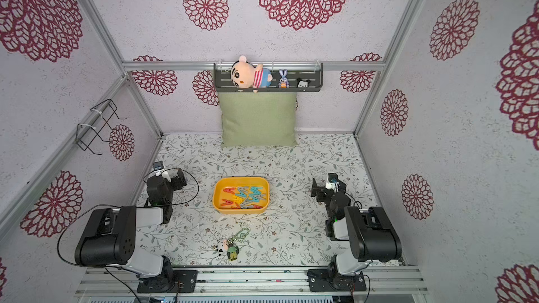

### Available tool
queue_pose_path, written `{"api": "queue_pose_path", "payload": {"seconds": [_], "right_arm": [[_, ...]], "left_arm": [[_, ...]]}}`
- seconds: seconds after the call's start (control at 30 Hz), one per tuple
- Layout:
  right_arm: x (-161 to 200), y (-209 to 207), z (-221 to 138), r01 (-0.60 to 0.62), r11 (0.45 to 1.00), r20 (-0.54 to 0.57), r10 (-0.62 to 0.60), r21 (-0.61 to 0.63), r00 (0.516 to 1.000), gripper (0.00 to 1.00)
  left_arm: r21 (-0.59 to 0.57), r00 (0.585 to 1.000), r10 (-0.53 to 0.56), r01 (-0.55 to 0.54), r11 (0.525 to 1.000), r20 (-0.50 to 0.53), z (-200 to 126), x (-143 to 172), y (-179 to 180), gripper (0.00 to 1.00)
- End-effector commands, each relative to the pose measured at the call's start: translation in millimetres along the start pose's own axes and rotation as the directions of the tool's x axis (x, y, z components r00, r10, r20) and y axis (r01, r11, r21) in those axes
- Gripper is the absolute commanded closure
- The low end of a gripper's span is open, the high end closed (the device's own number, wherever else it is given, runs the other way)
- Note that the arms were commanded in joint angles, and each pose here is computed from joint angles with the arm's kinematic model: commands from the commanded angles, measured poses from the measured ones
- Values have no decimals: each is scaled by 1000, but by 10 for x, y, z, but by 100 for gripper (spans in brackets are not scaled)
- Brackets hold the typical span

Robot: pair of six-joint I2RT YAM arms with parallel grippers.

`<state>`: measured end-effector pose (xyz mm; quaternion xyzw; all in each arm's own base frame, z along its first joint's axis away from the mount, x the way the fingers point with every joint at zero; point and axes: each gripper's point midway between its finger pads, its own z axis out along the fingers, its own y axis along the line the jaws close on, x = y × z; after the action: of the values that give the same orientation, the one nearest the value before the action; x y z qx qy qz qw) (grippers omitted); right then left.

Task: Take the clothespins out of the storage box
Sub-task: Move the storage box to the center of the board.

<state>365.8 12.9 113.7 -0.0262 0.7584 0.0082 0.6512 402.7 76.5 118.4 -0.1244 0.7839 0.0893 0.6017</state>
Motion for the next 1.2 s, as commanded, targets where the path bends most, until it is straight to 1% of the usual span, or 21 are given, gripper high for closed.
{"api": "queue_pose_path", "payload": {"seconds": [0.0, 1.0, 1.07, 1.13, 1.17], "right_arm": [[-185, -17, 37, -8, 1000, 60, 7, 13, 998, 1], [-183, -17, 43, -10, 1000, 58, 9, 13, 998, 1], [-225, -36, 19, -11, 1000, 69, 9, 23, 998, 1], [-358, -51, -33, -16, 999, 78, 13, 38, 997, 1], [-438, -75, -36, -30, 998, 54, 27, 63, 998, 1]], "left_arm": [[9, 1000, 6, -6, 1000, 9, -10, -17, -19, 3], [13, 1000, 3, -3, 1000, 15, -13, -30, -21, 3], [52, 999, 10, -12, 999, 48, -89, -155, -78, 3], [91, 999, 18, -22, 996, 40, -213, -330, -128, 3], [103, 999, 39, -41, 994, 20, -265, -436, -140, 3]]}}
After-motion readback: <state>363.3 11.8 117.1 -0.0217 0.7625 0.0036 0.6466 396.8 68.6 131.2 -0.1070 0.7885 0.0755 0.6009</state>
